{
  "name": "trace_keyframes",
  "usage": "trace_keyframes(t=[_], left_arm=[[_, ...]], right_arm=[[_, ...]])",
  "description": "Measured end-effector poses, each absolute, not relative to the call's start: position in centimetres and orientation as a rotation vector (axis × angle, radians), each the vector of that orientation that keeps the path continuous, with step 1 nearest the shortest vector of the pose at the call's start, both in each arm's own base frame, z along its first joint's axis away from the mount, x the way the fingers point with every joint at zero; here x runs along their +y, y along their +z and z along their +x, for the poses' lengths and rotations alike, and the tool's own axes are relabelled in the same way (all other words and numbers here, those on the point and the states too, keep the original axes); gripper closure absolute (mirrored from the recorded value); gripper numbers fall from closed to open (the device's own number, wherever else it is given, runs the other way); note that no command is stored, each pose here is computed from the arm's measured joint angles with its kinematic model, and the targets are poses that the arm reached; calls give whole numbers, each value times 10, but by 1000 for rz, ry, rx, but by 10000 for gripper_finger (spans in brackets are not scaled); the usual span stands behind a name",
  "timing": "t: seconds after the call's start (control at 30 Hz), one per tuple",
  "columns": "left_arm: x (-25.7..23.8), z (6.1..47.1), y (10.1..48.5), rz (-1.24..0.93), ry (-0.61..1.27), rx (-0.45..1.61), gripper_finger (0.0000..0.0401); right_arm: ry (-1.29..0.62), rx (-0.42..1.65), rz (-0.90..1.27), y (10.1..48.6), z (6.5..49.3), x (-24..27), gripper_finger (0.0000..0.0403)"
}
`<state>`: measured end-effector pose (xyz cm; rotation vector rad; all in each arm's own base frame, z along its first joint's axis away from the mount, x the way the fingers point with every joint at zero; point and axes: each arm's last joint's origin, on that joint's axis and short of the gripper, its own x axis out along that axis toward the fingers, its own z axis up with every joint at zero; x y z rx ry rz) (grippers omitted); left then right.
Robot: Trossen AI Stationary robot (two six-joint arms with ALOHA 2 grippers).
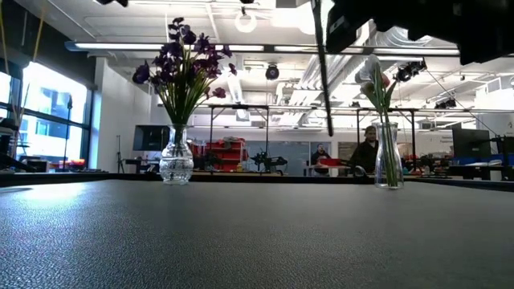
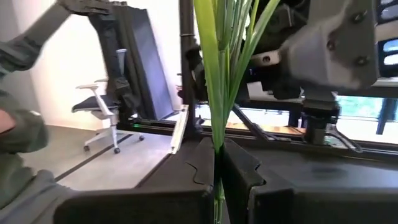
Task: Sort flowers into vase by color
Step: Put the violet flowers into the left transparent vase
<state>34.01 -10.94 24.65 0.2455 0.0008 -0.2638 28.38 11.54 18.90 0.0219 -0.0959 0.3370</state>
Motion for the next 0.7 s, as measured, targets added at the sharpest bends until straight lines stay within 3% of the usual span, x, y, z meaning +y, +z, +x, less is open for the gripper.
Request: trace_keyframes(t=[0.23, 0.7], left_arm=[[-99, 343, 248, 187, -259, -3, 184], [-92, 345, 248, 145, -171, 9, 181]], right_arm=[[229, -92, 48, 189, 288, 103, 402], [117, -70, 66, 192, 298, 89, 402]])
